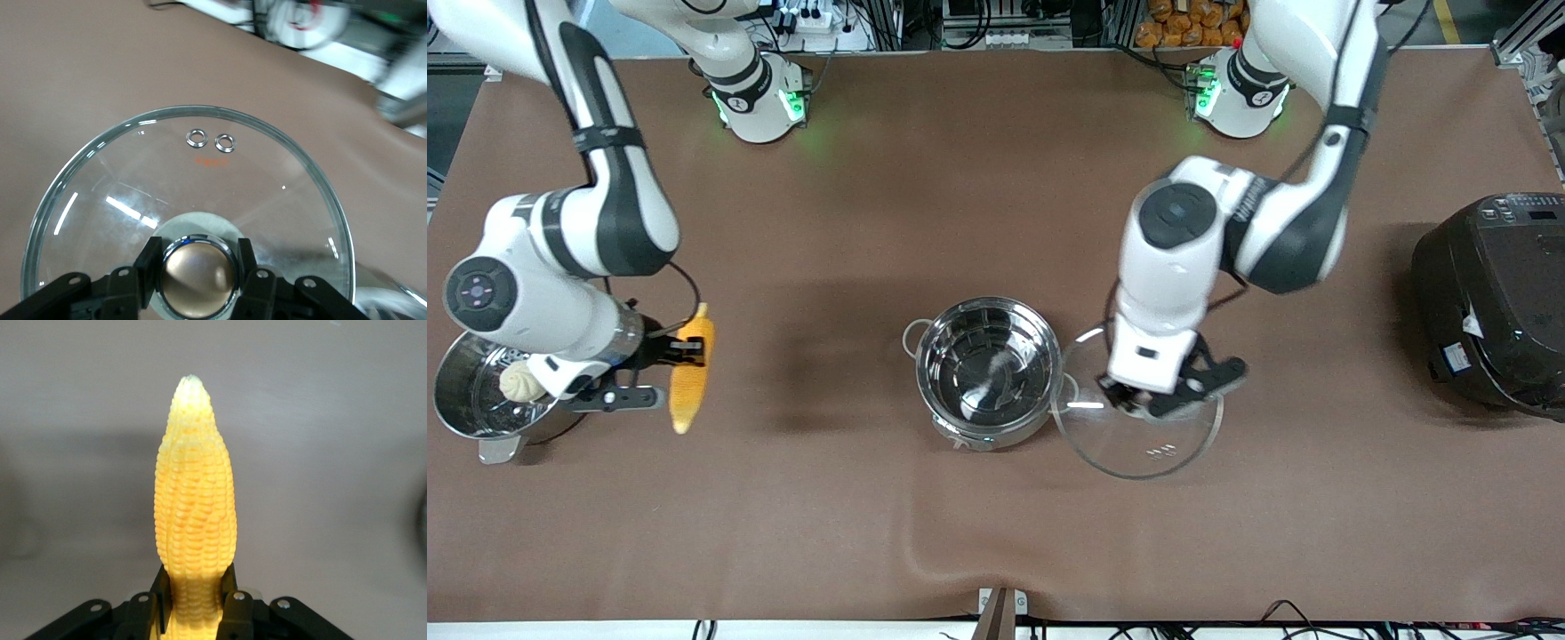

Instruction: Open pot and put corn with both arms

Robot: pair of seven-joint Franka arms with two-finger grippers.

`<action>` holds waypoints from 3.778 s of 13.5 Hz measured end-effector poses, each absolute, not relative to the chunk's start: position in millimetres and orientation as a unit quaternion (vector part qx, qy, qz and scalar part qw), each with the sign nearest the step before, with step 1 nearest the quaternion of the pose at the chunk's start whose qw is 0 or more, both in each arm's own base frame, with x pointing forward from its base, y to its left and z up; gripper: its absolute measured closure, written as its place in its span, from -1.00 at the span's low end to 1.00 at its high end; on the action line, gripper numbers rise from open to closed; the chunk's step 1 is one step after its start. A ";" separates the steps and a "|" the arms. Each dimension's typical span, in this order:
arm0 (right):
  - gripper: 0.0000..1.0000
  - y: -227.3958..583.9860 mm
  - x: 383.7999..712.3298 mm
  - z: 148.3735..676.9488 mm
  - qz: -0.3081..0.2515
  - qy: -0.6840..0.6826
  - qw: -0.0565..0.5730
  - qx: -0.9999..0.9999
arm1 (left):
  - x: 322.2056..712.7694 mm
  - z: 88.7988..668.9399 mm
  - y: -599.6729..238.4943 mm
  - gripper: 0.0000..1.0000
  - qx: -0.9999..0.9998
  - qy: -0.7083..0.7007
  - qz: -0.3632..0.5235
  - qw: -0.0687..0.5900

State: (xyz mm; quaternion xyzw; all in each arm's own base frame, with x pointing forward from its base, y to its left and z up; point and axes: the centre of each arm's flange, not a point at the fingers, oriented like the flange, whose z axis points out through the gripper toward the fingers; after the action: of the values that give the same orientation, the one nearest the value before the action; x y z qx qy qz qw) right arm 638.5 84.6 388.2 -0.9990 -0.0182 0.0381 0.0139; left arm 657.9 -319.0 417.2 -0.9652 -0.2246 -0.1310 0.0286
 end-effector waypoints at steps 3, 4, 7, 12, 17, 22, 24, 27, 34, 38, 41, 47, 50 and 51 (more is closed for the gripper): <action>0.35 191.7 630.8 413.4 0.021 0.019 0.039 -0.999 | 681.5 386.7 -245.0 0.00 -0.962 -0.248 -0.105 0.049; 0.35 223.8 626.3 420.9 0.015 0.034 0.043 -0.998 | 685.0 374.3 -226.4 0.00 -0.961 -0.252 -0.099 0.048; 0.35 329.4 601.9 424.0 0.008 0.086 0.052 -0.995 | 680.2 327.0 -199.3 0.00 -0.961 -0.257 -0.094 0.035; 0.35 452.8 590.8 387.6 -0.028 0.158 0.110 -0.981 | 633.3 238.6 -201.3 0.00 -0.968 -0.232 -0.100 -0.001; 0.39 462.8 594.6 334.7 -0.011 0.147 0.099 -0.984 | 613.2 219.7 -190.2 0.00 -0.967 -0.231 -0.111 -0.019; -0.16 464.1 594.7 317.7 -0.006 0.139 0.092 -0.986 | 618.8 243.7 -182.8 -0.81 -0.964 -0.231 -0.129 -0.025; -0.64 461.9 597.8 320.9 -0.008 0.141 0.092 -0.986 | 625.4 275.9 -171.5 -1.00 -0.964 -0.218 -0.150 -0.028; -1.00 442.1 611.0 339.5 0.000 0.147 0.077 -0.986 | 628.7 333.6 -143.2 -1.00 -0.967 -0.193 -0.163 -0.010; -1.00 218.0 662.6 509.6 -0.015 0.082 0.017 -0.996 | 627.4 443.3 -122.6 -1.00 -0.978 -0.148 -0.144 0.028; -1.00 82.4 654.6 560.0 0.014 0.035 -0.017 -0.999 | 619.9 523.0 -118.1 -1.00 -0.989 -0.093 -0.112 0.036; -1.00 -7.1 638.6 600.8 0.001 0.021 -0.015 -1.000 | 598.7 568.7 -88.7 -1.00 -0.995 -0.049 -0.087 0.027; -1.00 -80.2 607.5 638.7 -0.009 0.033 -0.013 -0.999 | 526.7 651.6 -71.5 -1.00 -0.999 0.033 -0.020 0.005; -1.00 -83.8 603.5 636.2 -0.017 0.036 -0.014 -0.999 | 507.0 668.2 -76.2 -1.00 -0.997 0.079 -0.012 0.008; -1.00 -83.4 601.3 632.6 -0.030 0.035 -0.015 -0.999 | 506.0 667.2 -76.7 -1.00 -0.995 0.096 -0.007 0.009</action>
State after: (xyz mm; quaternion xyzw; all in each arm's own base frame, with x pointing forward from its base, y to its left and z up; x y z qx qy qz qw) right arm 601.3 -83.4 632.6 -0.9988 0.0352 -0.0297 -0.0147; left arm 506.0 -76.7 667.2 -0.9954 0.0956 -0.0070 0.0086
